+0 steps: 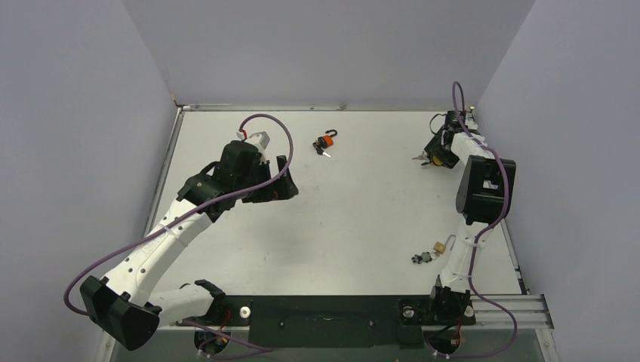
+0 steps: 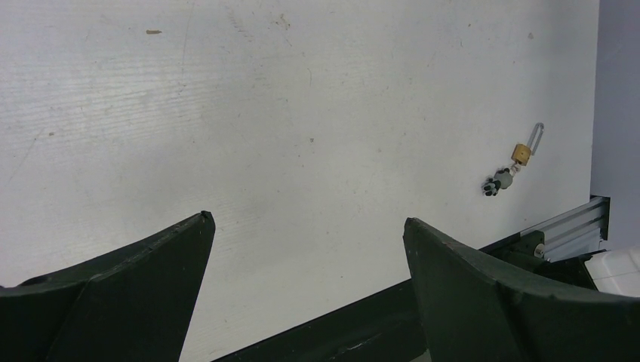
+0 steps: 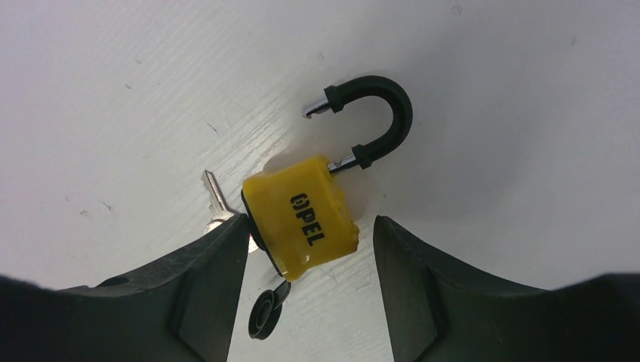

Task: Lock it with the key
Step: Pick up the lock from the center of the board.

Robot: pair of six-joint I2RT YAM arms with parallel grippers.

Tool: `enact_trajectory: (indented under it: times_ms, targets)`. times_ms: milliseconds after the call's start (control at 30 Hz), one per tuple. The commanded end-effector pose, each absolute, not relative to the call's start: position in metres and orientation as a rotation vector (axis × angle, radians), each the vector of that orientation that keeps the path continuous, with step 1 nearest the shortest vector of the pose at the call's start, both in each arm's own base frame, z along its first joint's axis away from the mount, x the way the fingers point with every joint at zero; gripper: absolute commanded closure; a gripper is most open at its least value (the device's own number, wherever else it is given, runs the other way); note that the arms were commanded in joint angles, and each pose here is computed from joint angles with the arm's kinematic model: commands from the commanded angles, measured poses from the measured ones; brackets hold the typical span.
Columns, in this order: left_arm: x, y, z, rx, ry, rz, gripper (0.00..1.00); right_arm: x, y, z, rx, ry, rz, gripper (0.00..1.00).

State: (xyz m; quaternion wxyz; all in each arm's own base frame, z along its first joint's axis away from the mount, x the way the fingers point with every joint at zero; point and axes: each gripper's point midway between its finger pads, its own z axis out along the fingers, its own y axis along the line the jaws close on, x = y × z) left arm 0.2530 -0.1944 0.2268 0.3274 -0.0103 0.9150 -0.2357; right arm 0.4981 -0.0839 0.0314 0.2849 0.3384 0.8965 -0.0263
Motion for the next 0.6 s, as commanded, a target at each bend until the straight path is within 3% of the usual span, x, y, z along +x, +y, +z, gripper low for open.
enact_trajectory:
  times_ms: [0,133,200,433,567]
  targets:
    - [0.256,-0.196,0.241,-0.039,2.365,-0.652,0.03,0.501,-0.094,0.035,0.855,2.407,-0.13,0.43]
    - [0.257,-0.195,0.241,-0.041,2.367,-0.652,0.03,0.505,-0.093,0.036,0.836,2.411,-0.12,0.42]
    - [0.257,-0.195,0.242,-0.042,2.368,-0.653,0.03,0.507,-0.093,0.037,0.836,2.408,-0.114,0.47]
    - [0.257,-0.196,0.243,-0.042,2.367,-0.669,0.03,0.512,-0.084,0.037,0.825,2.413,-0.056,0.87]
    - [0.256,-0.2,0.245,-0.031,2.358,-0.703,0.03,0.506,-0.066,0.053,0.789,2.4,-0.015,0.96]
